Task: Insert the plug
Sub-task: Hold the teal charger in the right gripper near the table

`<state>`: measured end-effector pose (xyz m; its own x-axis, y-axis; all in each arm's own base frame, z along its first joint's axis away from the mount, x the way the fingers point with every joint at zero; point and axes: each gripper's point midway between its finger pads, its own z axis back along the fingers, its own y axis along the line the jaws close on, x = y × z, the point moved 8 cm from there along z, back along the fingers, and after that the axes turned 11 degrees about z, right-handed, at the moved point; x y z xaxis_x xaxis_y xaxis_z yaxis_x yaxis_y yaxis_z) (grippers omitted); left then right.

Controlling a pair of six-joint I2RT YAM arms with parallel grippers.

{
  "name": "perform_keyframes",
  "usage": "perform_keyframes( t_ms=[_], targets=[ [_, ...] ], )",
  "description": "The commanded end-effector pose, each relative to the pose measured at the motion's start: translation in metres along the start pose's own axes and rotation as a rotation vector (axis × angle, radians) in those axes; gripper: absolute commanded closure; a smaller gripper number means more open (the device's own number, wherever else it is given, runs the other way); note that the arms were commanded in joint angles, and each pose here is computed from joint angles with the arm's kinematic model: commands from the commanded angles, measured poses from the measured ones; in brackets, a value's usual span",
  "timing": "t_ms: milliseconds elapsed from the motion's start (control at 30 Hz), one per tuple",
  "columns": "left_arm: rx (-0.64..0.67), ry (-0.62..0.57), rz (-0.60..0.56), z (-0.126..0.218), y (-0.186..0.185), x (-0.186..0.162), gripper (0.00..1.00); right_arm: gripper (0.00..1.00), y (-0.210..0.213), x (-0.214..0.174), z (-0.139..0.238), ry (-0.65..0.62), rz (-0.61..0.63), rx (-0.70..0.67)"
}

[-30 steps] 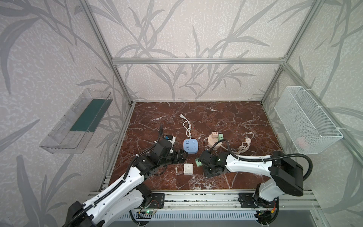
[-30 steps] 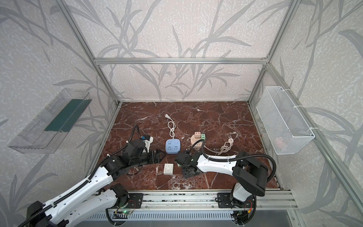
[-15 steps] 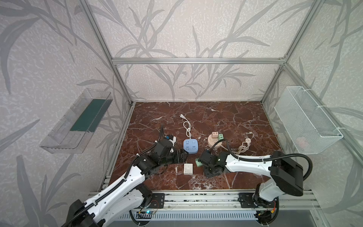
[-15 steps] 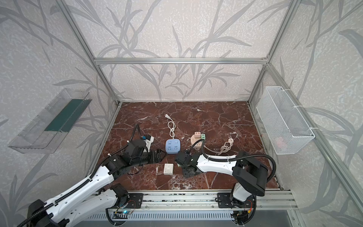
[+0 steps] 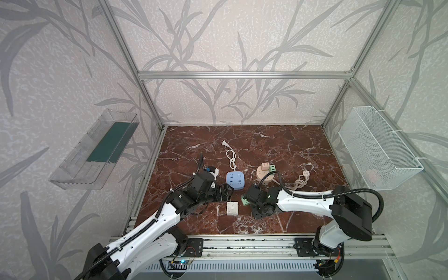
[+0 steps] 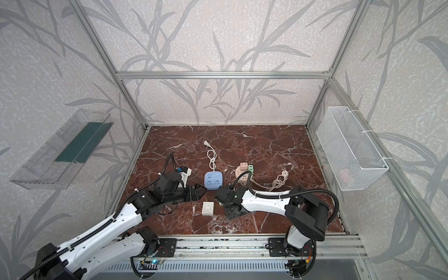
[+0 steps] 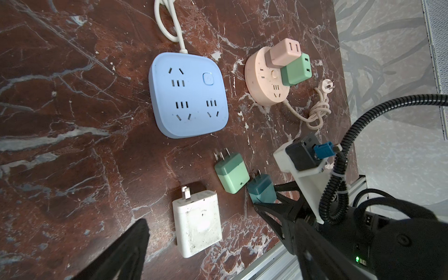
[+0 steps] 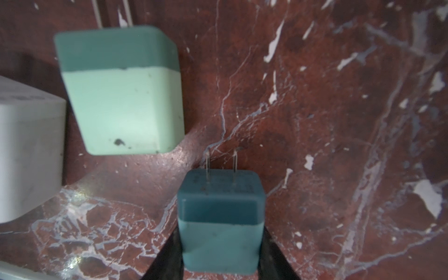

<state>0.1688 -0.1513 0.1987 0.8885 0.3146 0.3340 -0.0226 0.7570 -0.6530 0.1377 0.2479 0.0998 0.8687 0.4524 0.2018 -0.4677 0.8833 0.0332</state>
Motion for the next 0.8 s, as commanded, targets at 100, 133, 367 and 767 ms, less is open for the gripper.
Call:
perform_keyframes(
  t_ms=[100,133,367,767],
  targets=[
    [-0.003,0.006,0.005,-0.0037,-0.0003,-0.0003,0.09,0.63,0.0001,-0.0013,-0.0068,0.036,0.014,-0.036],
    [-0.004,0.005,0.005,-0.0038,-0.0004,-0.0001,0.09,0.63,0.0004,-0.0010,-0.0070,0.037,0.015,-0.036],
    [0.000,0.004,0.006,-0.0041,0.0003,-0.0002,0.09,0.61,0.0007,-0.0004,-0.0088,0.044,0.015,-0.037],
    [-0.004,0.000,0.006,-0.0036,-0.0009,0.0005,0.09,0.58,-0.0006,0.0012,-0.0142,0.069,0.003,-0.029]
  ],
)
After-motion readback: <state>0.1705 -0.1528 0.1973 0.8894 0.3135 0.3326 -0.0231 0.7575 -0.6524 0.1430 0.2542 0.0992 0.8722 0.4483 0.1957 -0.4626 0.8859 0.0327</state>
